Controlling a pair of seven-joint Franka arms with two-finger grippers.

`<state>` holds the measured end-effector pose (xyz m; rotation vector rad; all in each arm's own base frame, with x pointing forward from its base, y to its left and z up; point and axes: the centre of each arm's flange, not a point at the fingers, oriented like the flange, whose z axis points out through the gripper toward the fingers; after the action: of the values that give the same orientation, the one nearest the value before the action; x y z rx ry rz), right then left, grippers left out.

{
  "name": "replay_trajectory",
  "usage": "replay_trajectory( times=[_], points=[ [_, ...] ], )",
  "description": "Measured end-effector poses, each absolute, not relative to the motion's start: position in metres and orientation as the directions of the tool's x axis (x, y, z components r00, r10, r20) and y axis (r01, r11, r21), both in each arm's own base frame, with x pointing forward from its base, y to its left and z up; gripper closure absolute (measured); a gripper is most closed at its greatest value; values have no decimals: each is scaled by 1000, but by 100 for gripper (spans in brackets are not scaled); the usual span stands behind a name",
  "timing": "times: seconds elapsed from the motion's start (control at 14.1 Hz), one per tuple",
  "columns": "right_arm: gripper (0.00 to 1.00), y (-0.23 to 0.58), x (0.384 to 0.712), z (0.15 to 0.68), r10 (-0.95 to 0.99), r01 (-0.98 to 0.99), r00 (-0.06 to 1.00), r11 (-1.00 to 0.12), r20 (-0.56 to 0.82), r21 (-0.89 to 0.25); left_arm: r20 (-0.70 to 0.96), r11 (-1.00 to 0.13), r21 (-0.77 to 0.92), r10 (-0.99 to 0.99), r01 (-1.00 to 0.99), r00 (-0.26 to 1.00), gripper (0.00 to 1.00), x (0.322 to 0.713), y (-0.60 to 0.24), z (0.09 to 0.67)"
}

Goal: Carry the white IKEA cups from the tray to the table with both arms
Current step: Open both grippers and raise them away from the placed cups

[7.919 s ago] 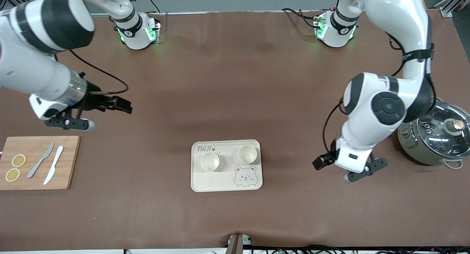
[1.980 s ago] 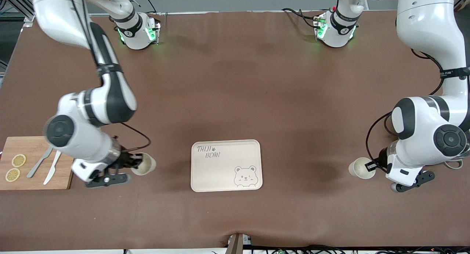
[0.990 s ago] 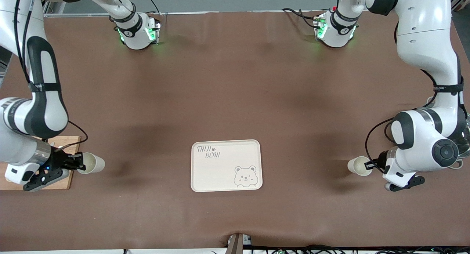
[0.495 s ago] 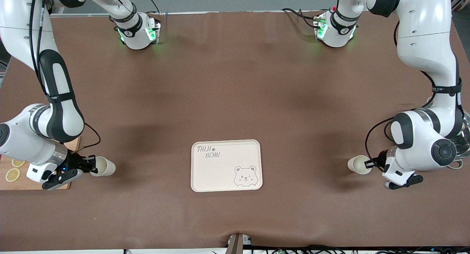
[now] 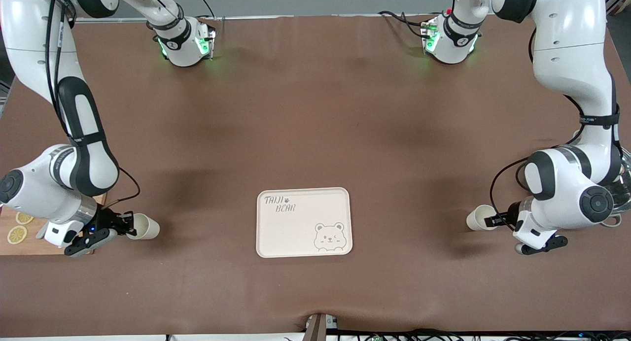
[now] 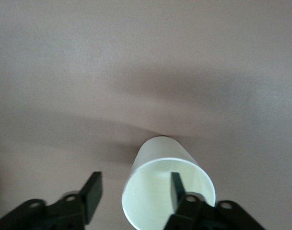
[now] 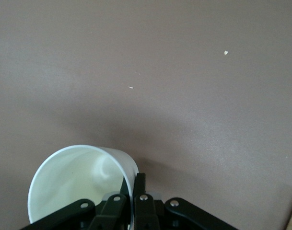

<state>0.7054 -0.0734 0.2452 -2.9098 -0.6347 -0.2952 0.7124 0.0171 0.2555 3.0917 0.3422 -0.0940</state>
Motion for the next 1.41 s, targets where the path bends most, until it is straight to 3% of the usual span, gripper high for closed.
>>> replay_trajectory(
  times=[0.21, 0.92, 0.99, 1.41],
  points=[
    [96, -73, 705, 239, 394, 423, 891, -901, 227, -95, -19, -976, 38, 216, 216, 976, 0, 716, 17, 287],
    [94, -68, 704, 230, 383, 415, 893, -904, 236, -104, 88, -981, 84, 181, 174, 979, 0, 698, 12, 439],
    [88, -67, 704, 230, 383, 415, 893, -904, 237, -105, 87, -981, 86, 179, 171, 980, 0, 694, 12, 451],
    [25, -62, 706, 232, 383, 418, 890, -902, 246, -106, 118, -991, 42, 135, 131, 984, 0, 667, 9, 525]
  ],
)
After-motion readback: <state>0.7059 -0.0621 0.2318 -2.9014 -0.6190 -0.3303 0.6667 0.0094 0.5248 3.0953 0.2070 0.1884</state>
